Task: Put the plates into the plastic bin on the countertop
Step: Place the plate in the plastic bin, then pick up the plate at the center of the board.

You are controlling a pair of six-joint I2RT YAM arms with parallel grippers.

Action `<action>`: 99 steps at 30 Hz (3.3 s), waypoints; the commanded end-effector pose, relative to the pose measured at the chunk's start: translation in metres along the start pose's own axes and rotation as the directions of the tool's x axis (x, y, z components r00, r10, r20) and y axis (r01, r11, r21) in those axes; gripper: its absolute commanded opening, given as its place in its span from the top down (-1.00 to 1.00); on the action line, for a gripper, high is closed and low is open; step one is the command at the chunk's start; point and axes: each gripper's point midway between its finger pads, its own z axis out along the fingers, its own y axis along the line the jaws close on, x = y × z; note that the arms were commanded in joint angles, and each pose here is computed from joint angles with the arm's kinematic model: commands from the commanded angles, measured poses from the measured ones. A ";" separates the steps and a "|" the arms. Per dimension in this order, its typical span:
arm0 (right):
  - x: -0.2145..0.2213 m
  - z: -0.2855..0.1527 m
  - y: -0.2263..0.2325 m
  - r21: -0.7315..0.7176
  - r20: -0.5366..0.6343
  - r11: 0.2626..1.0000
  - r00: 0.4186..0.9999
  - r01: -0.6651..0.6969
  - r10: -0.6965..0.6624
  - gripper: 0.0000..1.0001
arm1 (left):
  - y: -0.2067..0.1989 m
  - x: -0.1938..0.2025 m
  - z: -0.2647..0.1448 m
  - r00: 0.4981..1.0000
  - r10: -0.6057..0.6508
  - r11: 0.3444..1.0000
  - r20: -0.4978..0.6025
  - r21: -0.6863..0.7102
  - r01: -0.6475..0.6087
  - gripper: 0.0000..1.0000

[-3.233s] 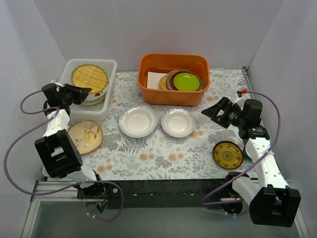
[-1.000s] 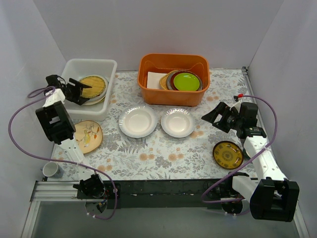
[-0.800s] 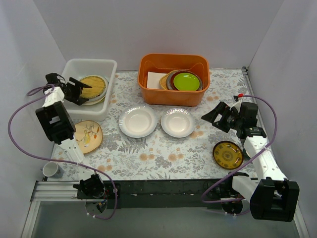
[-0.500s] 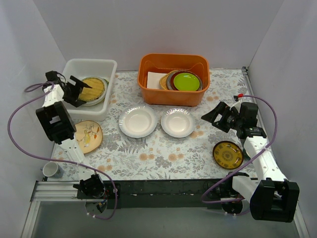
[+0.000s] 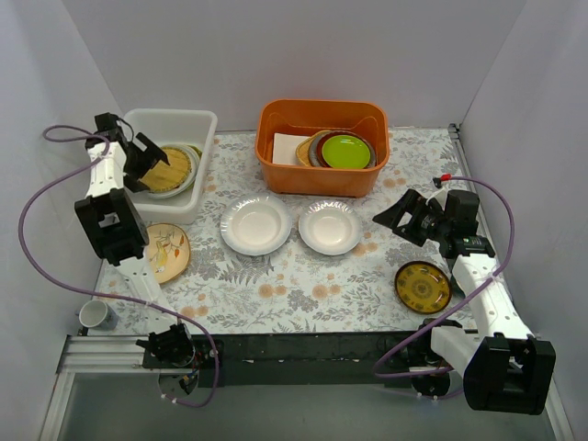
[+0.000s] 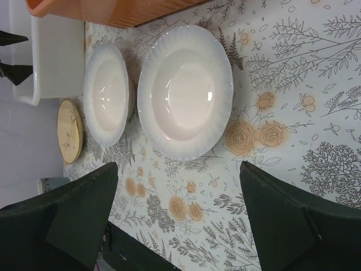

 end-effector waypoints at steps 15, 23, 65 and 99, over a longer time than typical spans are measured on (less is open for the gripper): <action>0.014 -0.009 0.012 -0.053 -0.036 0.995 0.995 0.090 -0.092 -0.91 | -0.066 0.033 -0.154 0.943 0.182 0.977 0.278 0.058 -0.206 -0.96; 0.057 0.004 0.035 -0.105 -0.147 0.982 0.974 0.159 -0.174 -0.89 | -0.066 0.097 -0.173 0.937 0.250 0.951 0.245 0.122 -0.285 -0.96; 0.307 0.145 0.321 -0.688 -0.347 0.713 0.804 0.132 -0.484 -0.78 | -0.052 0.135 -0.286 0.890 0.227 0.913 0.395 0.232 -0.336 -0.96; 0.356 0.250 0.297 -0.514 -0.450 0.854 0.873 -0.083 -0.187 -0.52 | -0.051 0.148 -0.314 0.878 0.183 0.890 0.441 0.305 -0.339 -0.96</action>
